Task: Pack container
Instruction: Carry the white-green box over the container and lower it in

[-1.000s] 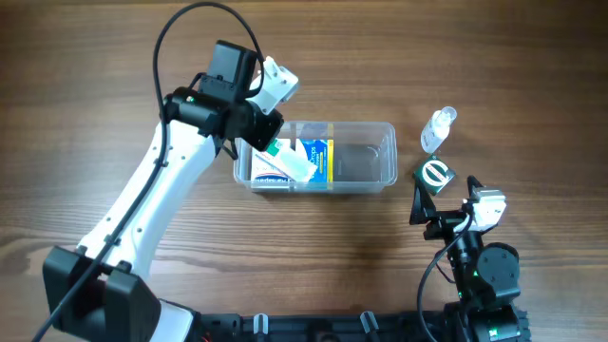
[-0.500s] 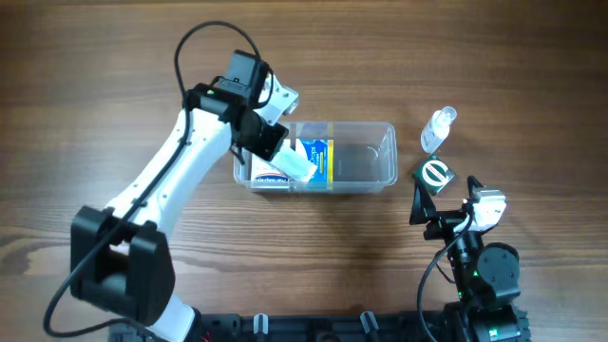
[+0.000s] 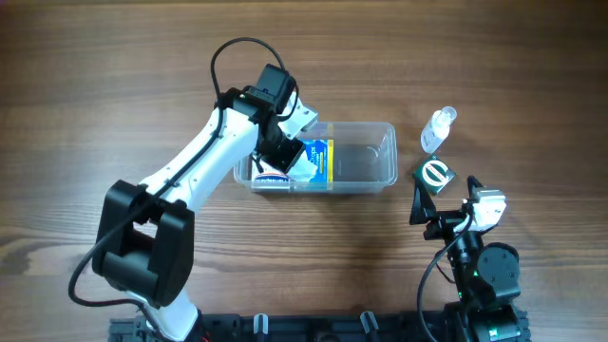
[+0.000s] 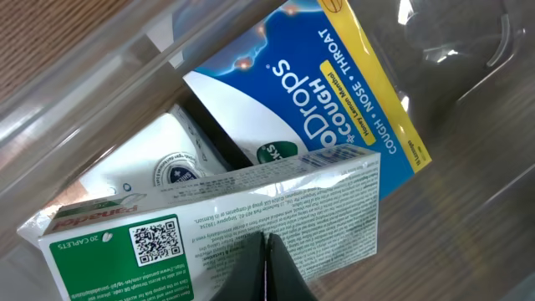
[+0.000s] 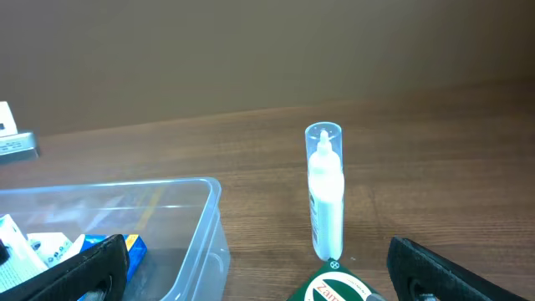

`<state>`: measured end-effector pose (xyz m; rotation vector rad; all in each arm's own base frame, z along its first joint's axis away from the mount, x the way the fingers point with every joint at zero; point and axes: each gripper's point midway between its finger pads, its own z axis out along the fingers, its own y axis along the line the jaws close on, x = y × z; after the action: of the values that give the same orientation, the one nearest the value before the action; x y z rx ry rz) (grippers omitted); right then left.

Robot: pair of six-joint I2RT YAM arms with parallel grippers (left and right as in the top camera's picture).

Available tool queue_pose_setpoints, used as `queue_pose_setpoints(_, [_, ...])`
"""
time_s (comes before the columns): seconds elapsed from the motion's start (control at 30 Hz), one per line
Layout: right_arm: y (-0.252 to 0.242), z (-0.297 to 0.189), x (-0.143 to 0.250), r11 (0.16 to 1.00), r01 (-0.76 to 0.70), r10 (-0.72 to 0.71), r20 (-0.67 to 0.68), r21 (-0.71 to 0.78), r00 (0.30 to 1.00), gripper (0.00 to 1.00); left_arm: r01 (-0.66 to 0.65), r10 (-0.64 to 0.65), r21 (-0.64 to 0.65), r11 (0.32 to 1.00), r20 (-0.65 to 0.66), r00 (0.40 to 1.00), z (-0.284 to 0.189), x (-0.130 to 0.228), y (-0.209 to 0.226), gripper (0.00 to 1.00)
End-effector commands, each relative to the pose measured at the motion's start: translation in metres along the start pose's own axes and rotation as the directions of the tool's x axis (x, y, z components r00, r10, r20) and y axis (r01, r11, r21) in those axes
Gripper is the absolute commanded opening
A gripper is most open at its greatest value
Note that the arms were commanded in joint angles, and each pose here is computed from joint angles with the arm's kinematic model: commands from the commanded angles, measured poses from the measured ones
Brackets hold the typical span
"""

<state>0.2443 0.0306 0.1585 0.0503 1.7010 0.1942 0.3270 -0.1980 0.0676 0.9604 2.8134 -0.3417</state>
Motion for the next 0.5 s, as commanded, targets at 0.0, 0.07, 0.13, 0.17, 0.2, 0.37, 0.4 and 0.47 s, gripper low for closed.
queue_pose_setpoints(0.0, [0.001, 0.000, 0.000, 1.000, 0.010, -0.010, 0.002, -0.009, 1.000, 1.00, 0.015, -0.015, -0.005, 1.000, -0.028, 0.999, 0.006, 0.006, 0.002, 0.04])
queue_pose_setpoints(0.07, [0.001, 0.000, 0.000, 1.000, 0.010, -0.010, 0.002, -0.009, 1.000, 1.00, 0.015, -0.015, -0.005, 1.000, -0.028, 1.000, 0.006, 0.006, 0.002, 0.04])
queue_pose_setpoints(0.13, [0.001, 0.000, 0.000, 1.000, 0.010, -0.010, 0.002, -0.009, 1.000, 1.00, 0.015, -0.015, -0.010, 1.000, -0.027, 1.000, 0.007, 0.006, 0.003, 0.04])
queue_pose_setpoints(0.17, [0.001, 0.000, 0.000, 1.000, 0.010, -0.010, 0.002, -0.009, 1.000, 1.00, 0.022, -0.023, -0.018, 1.000, -0.027, 0.999, 0.007, 0.006, 0.004, 0.04])
queue_pose_setpoints(0.2, [0.001, 0.000, 0.000, 1.000, 0.010, -0.010, 0.002, -0.009, 1.000, 1.00, 0.041, -0.042, -0.037, 0.998, -0.022, 0.999, 0.009, 0.006, 0.007, 0.04])
queue_pose_setpoints(0.37, [0.001, 0.000, 0.000, 1.000, 0.010, -0.010, 0.002, -0.009, 1.000, 1.00, 0.062, -0.064, -0.081, 0.995, -0.023, 0.998, 0.023, 0.015, 0.017, 0.04])
queue_pose_setpoints(0.4, [0.001, 0.000, 0.000, 1.000, 0.010, -0.010, 0.002, -0.009, 1.000, 1.00, 0.063, -0.066, -0.101, 0.993, -0.032, 0.997, 0.026, 0.019, 0.020, 0.04])
queue_pose_setpoints(0.47, [0.001, 0.000, 0.000, 1.000, 0.010, -0.010, 0.002, -0.009, 1.000, 1.00, 0.063, -0.067, -0.115, 0.991, -0.038, 0.997, 0.026, 0.021, 0.022, 0.05])
